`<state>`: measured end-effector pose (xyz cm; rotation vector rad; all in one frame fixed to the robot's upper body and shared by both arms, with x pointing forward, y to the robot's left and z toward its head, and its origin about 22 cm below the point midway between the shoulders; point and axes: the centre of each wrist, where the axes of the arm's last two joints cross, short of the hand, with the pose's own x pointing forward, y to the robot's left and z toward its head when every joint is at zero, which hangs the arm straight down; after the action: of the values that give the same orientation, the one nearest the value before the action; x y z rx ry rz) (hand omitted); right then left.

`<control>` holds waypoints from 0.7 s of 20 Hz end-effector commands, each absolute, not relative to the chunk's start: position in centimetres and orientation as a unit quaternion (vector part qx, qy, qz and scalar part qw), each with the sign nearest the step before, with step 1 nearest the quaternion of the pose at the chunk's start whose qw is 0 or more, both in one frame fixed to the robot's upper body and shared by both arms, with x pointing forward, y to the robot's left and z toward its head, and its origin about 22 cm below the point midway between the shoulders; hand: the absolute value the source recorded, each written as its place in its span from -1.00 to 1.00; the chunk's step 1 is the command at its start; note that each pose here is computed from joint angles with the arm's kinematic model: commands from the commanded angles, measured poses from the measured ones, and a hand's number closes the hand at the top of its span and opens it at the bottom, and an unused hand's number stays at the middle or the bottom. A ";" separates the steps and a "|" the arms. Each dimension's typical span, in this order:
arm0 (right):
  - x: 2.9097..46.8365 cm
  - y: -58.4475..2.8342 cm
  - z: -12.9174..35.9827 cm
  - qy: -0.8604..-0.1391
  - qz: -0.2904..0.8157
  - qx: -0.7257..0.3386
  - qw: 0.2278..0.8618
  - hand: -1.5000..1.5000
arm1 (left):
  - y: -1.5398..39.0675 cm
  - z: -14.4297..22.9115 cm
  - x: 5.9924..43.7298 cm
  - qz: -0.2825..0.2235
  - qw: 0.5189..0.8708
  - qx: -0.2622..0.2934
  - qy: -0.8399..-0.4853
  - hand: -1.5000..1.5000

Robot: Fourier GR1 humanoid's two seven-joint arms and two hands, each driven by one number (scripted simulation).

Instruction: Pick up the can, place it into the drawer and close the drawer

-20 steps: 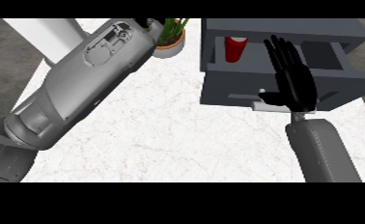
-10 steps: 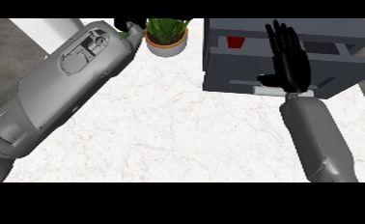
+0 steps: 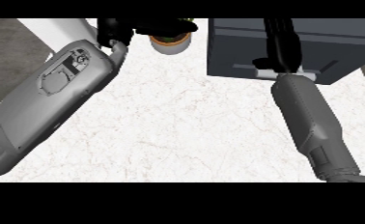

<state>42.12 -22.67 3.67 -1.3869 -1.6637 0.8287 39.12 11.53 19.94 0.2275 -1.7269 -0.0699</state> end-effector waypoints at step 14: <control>46.4 -21.6 10.0 -0.664 0.311 -0.548 0.403 -1.00 | 15.1 16.7 36.4 -0.038 0.642 0.103 -0.759 -1.00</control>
<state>44.80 -21.95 6.14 -1.3912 -1.6395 0.8444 36.85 14.20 17.22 0.2341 -1.7249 -0.0869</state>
